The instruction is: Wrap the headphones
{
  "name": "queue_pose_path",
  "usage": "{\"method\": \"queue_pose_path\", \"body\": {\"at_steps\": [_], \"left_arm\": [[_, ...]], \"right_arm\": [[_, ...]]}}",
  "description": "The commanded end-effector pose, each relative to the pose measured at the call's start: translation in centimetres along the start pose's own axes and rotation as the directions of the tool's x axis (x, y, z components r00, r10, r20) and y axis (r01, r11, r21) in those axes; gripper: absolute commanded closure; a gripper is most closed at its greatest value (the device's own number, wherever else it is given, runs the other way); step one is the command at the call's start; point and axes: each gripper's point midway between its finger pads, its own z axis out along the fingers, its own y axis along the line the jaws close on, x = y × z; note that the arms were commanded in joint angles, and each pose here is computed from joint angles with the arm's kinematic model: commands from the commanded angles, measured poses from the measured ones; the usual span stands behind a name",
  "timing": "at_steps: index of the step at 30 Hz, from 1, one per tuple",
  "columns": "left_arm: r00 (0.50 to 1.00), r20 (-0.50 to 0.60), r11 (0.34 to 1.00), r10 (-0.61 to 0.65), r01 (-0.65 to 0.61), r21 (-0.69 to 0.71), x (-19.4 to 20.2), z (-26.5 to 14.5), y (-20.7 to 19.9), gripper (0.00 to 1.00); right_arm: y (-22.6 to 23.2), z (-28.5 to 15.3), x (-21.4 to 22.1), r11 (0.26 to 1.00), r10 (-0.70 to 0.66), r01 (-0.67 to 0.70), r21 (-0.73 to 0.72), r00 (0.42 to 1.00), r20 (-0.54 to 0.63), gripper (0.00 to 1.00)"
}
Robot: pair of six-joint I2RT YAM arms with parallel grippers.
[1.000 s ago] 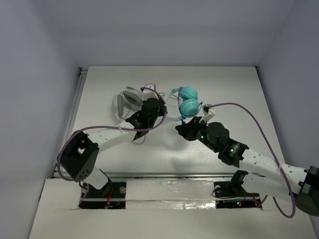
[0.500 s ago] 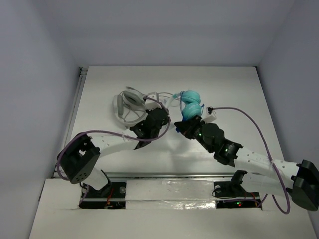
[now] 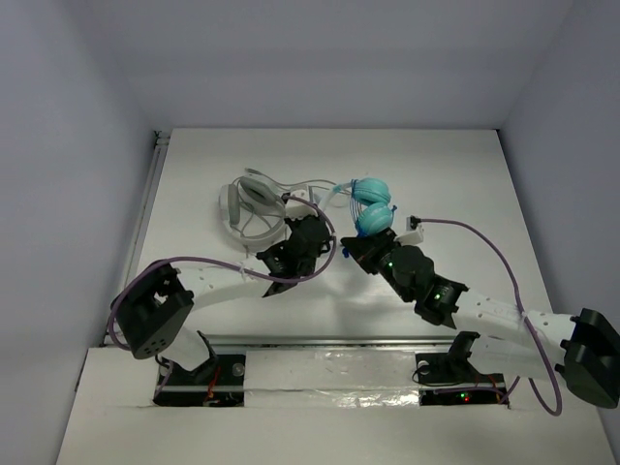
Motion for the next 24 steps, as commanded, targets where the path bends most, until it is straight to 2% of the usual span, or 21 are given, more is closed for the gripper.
{"method": "queue_pose_path", "body": {"at_steps": [1, 6, 16, 24], "left_arm": [[0.998, 0.051, 0.998, 0.021, -0.024, 0.055, -2.3, -1.1, -2.6, 1.00], [0.995, 0.075, 0.997, 0.065, -0.068, 0.033, -3.0, -0.9, -2.5, 1.00], [0.988, -0.013, 0.988, 0.154, -0.154, 0.030, 0.4, 0.5, -2.7, 1.00], [0.989, -0.022, 0.989, 0.147, -0.146, 0.036, 0.4, 0.7, -2.2, 1.00]], "right_arm": [[3.5, 0.0, -3.5, 0.988, 0.132, -0.118, -0.104, 0.981, 0.141, 0.93], [2.8, 0.0, -3.1, 0.984, 0.161, -0.150, -0.092, 0.979, 0.126, 0.92], [2.3, -0.1, -1.9, 0.978, 0.197, -0.191, -0.086, 0.978, 0.068, 0.91], [2.5, -1.4, -2.8, 0.970, 0.224, -0.215, -0.108, 0.971, 0.079, 0.87]]}}
